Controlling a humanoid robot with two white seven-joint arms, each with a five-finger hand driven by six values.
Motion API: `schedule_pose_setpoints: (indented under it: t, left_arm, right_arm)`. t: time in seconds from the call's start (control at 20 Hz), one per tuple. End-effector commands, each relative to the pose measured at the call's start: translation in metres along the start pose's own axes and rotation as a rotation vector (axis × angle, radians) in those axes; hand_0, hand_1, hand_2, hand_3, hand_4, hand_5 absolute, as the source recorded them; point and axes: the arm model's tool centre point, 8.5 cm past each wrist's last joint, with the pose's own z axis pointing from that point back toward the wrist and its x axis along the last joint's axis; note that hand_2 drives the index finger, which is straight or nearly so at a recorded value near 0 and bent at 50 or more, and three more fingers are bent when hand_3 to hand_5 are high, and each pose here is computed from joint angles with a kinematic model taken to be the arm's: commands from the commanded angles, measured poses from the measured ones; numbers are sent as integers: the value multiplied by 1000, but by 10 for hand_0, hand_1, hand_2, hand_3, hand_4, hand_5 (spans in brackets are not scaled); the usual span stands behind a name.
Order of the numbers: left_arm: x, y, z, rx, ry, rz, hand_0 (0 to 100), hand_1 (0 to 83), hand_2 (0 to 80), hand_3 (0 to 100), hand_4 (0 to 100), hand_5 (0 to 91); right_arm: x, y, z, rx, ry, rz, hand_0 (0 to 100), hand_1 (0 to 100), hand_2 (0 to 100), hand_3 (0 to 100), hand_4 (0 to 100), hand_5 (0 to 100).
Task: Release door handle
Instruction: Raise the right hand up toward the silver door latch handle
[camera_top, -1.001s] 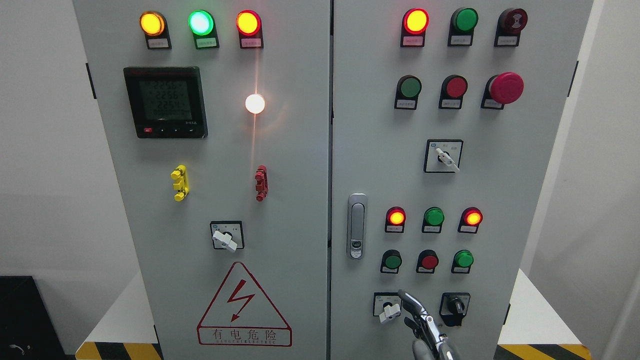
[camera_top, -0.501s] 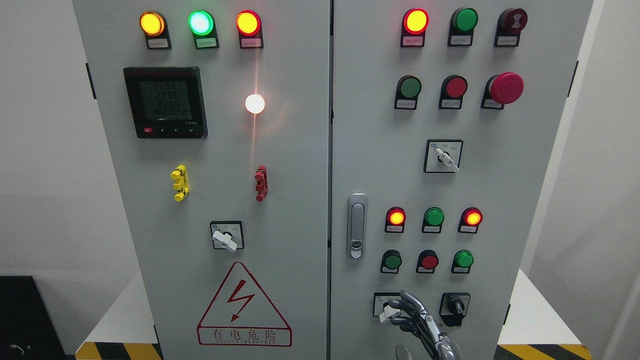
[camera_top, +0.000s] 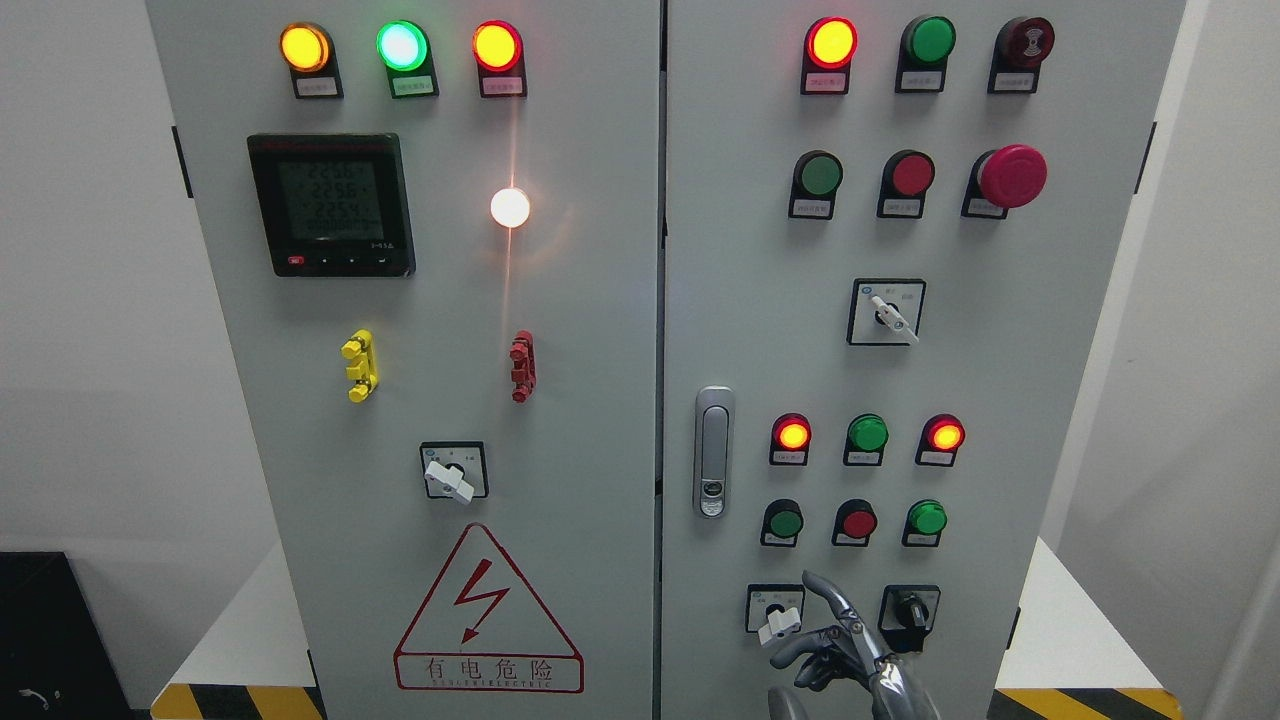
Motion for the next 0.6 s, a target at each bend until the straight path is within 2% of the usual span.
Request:
schedule_pose_setpoints:
  t: [0.0,0.2,0.55]
  left_arm:
    - [-6,0,1,0,9,2,120,556,0,0,0,0]
    - [-6,0,1,0,9,2,120,556,0,0,0,0]
    - [-6,0,1,0,9,2,120,556,0,0,0,0]
  right_arm:
    - [5,-2,-15,-57,-28,180,481,323,0,931,975,1000]
    - [10,4,-19,-65,-47,273,475,331,0,988,1000,1000]
    - [17,7,-31,-110,-89,498,467,334,0,1000,1000,1000]
